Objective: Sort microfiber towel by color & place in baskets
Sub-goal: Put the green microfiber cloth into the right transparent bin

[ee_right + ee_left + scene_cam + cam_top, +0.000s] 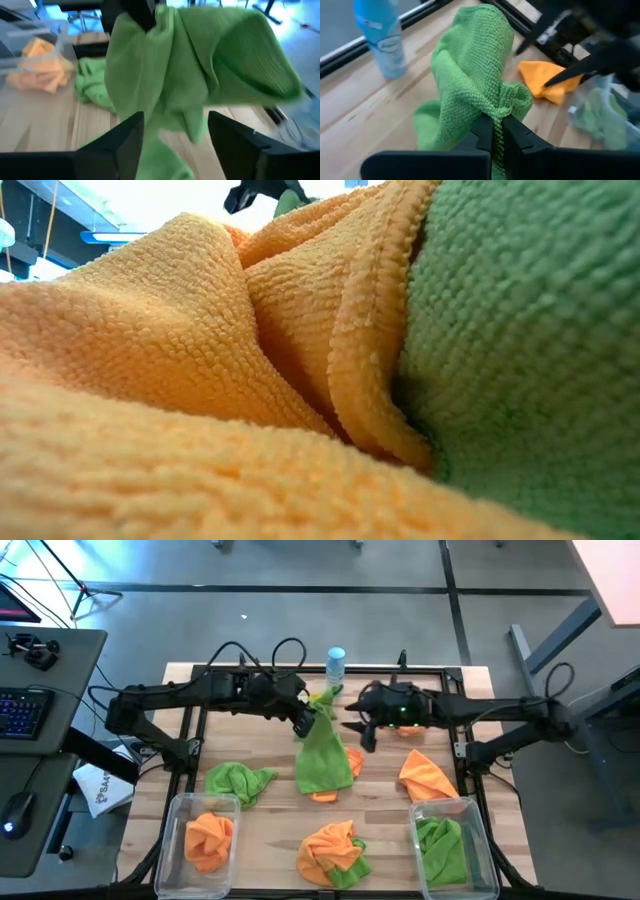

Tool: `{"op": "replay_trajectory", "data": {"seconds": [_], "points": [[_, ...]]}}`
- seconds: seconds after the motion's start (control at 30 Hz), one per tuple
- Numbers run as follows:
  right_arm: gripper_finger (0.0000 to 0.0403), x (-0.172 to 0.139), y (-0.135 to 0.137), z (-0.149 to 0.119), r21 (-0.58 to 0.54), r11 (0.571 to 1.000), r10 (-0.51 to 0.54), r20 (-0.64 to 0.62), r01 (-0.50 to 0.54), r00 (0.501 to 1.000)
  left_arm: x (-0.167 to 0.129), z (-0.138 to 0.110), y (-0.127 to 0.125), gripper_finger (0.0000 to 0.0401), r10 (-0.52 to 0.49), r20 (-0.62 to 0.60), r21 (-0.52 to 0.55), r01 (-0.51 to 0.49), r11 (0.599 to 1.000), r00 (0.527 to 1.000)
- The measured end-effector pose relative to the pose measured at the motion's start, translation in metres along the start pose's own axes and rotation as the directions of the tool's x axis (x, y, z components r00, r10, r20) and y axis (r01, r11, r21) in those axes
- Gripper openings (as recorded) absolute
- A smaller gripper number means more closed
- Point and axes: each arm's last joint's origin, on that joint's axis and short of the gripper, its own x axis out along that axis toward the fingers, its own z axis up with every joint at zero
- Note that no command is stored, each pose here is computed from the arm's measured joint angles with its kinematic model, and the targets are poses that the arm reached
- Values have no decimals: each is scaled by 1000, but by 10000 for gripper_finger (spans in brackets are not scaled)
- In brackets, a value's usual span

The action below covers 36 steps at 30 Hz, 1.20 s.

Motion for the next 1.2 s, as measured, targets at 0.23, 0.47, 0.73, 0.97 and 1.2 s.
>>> {"op": "replay_trajectory", "data": {"seconds": [0.23, 0.47, 0.73, 0.97, 1.2], "points": [[245, 31, 6, 6, -16, 1000, 13, 129, -11, 992, -3, 9, -7, 0, -84, 58, 4, 84, 996, 995], [246, 54, 8, 5, -59, 998, 10, 186, 1, 983, 14, 16, -19, 0, -244, 74, 45, 242, 969, 967], [211, 56, 8, 7, -70, 996, -33, 221, 50, 975, 15, 18, -17, 0, -254, 70, 81, 248, 965, 965], [77, 56, 8, 8, -69, 996, -32, 229, 49, 973, 14, 20, -13, 0, -246, 76, 138, 234, 962, 966], [24, 56, 7, 8, -55, 998, -30, 228, 43, 973, 15, 23, -7, 0, -236, 81, 154, 221, 963, 968]]}}
